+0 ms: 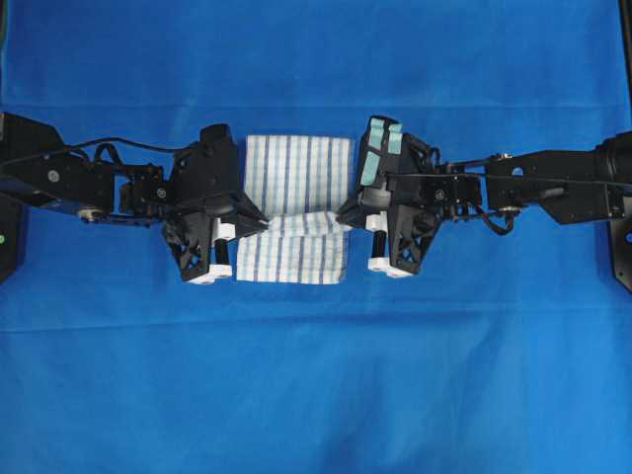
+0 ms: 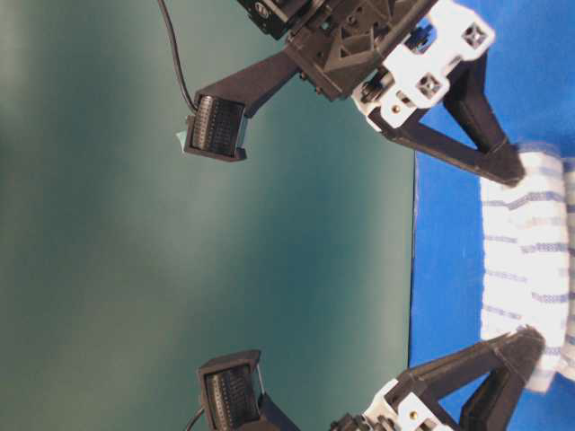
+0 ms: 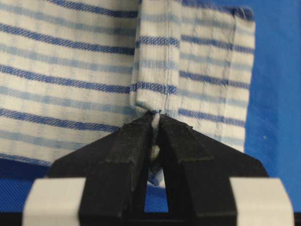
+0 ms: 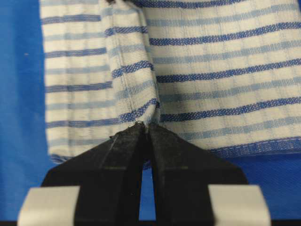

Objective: Fold the blue towel.

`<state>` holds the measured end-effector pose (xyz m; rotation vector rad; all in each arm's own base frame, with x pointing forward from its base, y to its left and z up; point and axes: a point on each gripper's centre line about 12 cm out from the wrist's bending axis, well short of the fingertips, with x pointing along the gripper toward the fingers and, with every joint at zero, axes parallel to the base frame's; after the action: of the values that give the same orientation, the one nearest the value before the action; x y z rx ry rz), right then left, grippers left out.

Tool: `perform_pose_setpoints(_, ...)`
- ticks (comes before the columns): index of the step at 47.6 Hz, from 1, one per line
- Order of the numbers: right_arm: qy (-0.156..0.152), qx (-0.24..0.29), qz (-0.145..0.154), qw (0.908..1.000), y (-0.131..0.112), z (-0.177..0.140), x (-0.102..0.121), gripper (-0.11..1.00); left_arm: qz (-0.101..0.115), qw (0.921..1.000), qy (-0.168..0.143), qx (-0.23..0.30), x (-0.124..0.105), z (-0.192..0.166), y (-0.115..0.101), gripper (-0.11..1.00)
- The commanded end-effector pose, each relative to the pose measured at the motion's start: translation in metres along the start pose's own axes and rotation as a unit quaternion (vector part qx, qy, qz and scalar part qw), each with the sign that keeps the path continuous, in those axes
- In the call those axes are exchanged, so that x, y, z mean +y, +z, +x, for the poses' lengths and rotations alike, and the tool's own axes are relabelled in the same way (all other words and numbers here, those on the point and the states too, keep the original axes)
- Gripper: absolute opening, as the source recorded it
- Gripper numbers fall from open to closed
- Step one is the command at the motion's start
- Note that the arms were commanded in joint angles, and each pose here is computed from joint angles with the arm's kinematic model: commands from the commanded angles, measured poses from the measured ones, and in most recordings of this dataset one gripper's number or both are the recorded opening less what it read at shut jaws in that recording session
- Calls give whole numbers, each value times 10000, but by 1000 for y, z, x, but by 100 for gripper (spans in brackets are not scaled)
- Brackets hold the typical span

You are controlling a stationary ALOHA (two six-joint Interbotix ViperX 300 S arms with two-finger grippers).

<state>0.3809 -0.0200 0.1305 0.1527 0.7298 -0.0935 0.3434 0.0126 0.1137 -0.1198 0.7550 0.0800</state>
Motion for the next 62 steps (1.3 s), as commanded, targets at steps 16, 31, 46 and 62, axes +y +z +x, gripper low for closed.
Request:
perform_pose_setpoints(16, 173, -221, -58, 9996, 10, -7, 15, 5, 130, 9998, -153, -76, -14, -5, 6, 5)
perform_pose_setpoints(31, 225, -357, 61, 9991, 16, -4, 17, 5, 132, 9998, -148, -84, -14, -5, 6, 13)
perform_pose_setpoints(46, 396, -372, 46, 9985, 18, -5, 34, 19, 165, 9996, -183, -119, -17, -10, 10, 53)
perform_pose_setpoints(62, 480, -477, -147, 9976, 38, -36, 50, 54, 368, 9986, -335, -190, -29, -49, 25, 55)
